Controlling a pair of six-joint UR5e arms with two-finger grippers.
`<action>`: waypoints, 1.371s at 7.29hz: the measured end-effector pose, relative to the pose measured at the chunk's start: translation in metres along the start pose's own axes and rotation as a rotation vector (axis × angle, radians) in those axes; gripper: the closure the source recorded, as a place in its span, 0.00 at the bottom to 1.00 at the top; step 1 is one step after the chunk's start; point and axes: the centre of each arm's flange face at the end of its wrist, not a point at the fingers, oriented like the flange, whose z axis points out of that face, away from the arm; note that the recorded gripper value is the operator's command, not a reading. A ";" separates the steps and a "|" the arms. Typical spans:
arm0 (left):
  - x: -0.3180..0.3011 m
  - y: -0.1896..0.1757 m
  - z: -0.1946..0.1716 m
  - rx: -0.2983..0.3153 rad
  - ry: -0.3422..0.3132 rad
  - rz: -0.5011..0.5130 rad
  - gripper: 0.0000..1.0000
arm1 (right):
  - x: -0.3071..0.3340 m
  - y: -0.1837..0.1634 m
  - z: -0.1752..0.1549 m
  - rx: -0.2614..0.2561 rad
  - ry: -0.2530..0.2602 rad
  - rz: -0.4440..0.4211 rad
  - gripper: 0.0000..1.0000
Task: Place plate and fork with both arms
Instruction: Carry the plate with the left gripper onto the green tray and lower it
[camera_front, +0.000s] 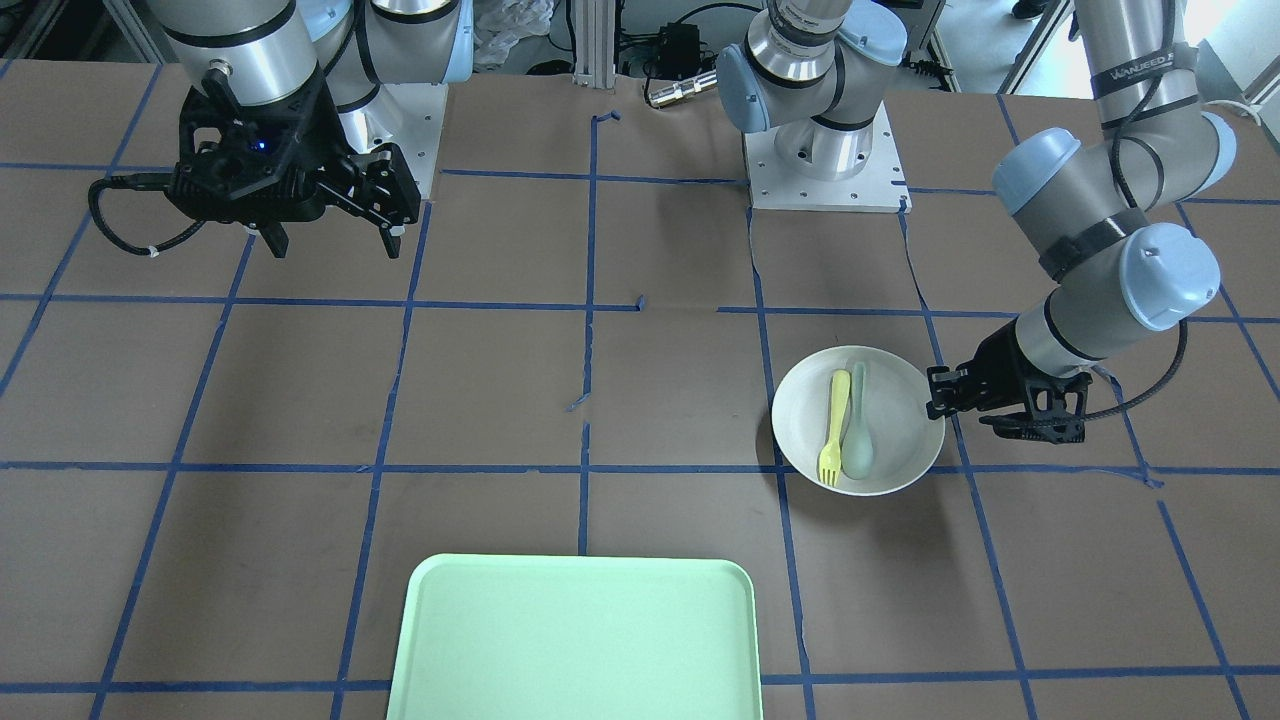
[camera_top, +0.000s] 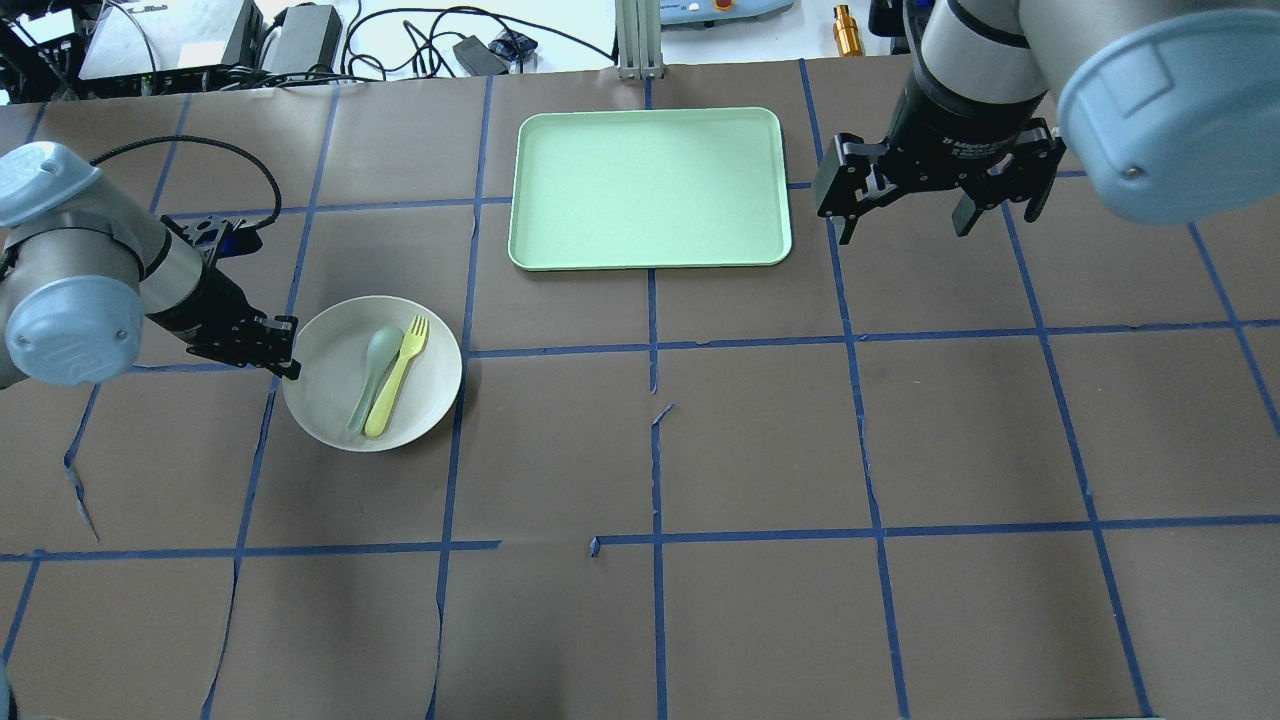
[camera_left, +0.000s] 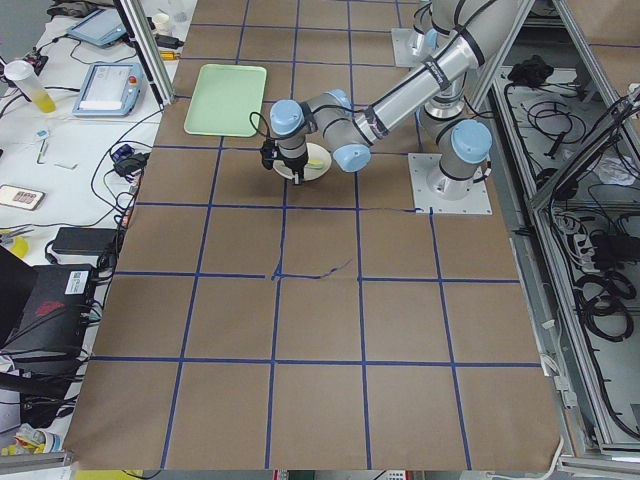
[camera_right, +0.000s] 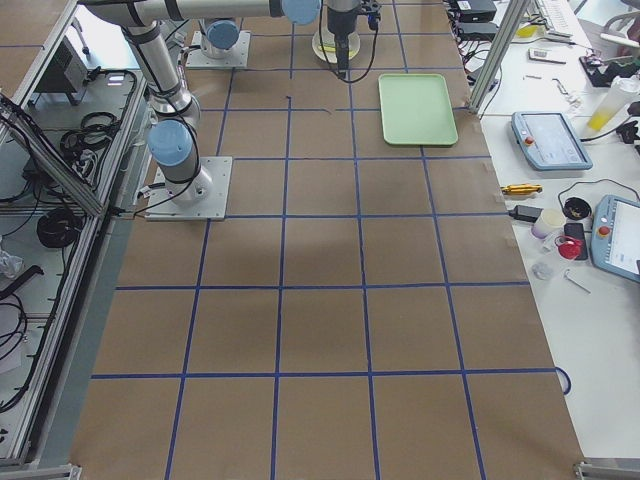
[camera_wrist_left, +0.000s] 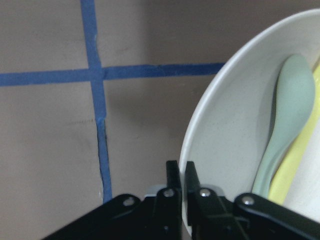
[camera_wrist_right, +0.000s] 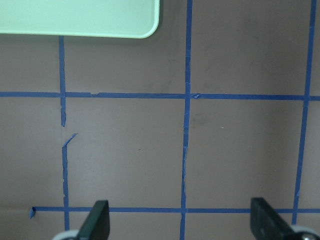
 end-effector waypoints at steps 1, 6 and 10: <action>0.010 -0.015 -0.006 0.021 0.045 -0.009 1.00 | 0.000 0.000 0.000 0.000 0.000 0.000 0.00; 0.102 -0.124 -0.009 0.090 0.178 -0.050 1.00 | 0.000 0.001 0.003 -0.005 -0.001 0.001 0.00; 0.183 -0.214 0.015 0.113 0.179 -0.077 1.00 | -0.001 0.001 0.002 -0.005 -0.003 0.001 0.00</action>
